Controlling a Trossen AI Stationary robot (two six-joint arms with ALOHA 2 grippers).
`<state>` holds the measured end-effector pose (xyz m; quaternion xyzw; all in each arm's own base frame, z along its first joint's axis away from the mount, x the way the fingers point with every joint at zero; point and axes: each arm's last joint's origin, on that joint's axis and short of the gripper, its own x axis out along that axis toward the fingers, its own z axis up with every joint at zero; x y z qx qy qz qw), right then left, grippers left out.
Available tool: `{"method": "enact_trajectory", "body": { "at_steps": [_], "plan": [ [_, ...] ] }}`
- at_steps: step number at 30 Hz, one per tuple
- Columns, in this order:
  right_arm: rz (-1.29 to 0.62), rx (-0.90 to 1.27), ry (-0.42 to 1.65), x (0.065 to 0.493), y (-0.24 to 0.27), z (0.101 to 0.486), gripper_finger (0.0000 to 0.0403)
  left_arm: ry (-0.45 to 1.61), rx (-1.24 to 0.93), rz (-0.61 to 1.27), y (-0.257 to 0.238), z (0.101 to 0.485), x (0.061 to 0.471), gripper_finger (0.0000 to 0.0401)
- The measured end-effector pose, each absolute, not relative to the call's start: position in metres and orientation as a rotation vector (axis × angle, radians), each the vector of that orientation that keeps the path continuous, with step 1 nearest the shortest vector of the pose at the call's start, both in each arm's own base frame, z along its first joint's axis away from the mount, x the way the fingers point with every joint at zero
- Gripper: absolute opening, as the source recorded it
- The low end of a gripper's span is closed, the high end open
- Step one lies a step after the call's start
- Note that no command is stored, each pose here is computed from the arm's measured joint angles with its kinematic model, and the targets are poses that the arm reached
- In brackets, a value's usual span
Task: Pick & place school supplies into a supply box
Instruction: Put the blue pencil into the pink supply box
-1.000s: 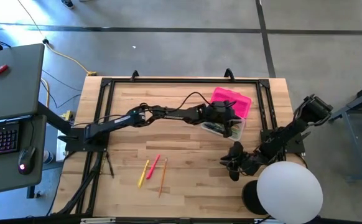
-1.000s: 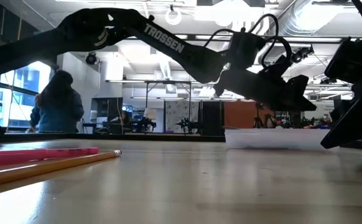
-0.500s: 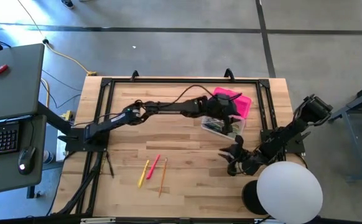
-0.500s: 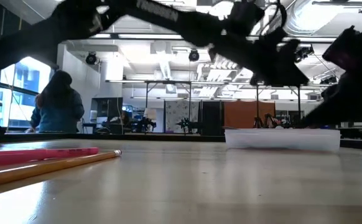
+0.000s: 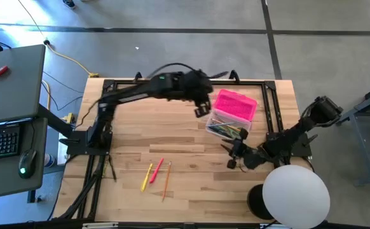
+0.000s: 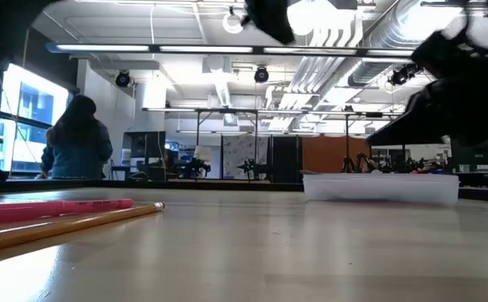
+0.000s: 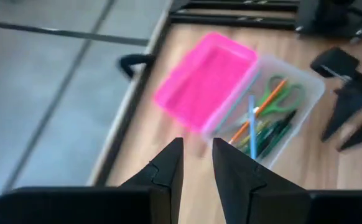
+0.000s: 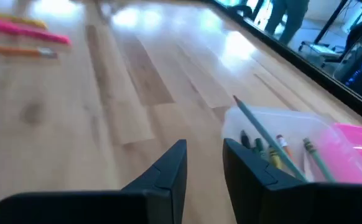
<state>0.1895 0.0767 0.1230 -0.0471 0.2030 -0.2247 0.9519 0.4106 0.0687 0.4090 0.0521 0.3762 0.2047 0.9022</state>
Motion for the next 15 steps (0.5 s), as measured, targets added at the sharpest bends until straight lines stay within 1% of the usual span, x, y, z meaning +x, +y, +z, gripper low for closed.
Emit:
{"method": "enact_trajectory", "body": {
  "at_steps": [4,7,11,15],
  "plan": [
    [-0.393,-0.141,0.494,0.205,0.045,0.123,0.0083,0.739,0.172,0.501,0.045,0.447,0.370,0.0115],
    [-0.386,-0.151,0.527,0.211,0.020,0.123,0.0083,0.723,0.201,0.558,0.030,0.470,0.337,0.0115],
    [-0.409,-0.162,0.547,0.214,-0.010,0.124,0.0083,0.749,0.206,0.640,0.017,0.487,0.292,0.0115],
    [-0.371,-0.158,0.573,0.213,-0.033,0.124,0.0083,0.774,0.178,0.671,0.007,0.495,0.260,0.0115]
  ]
}}
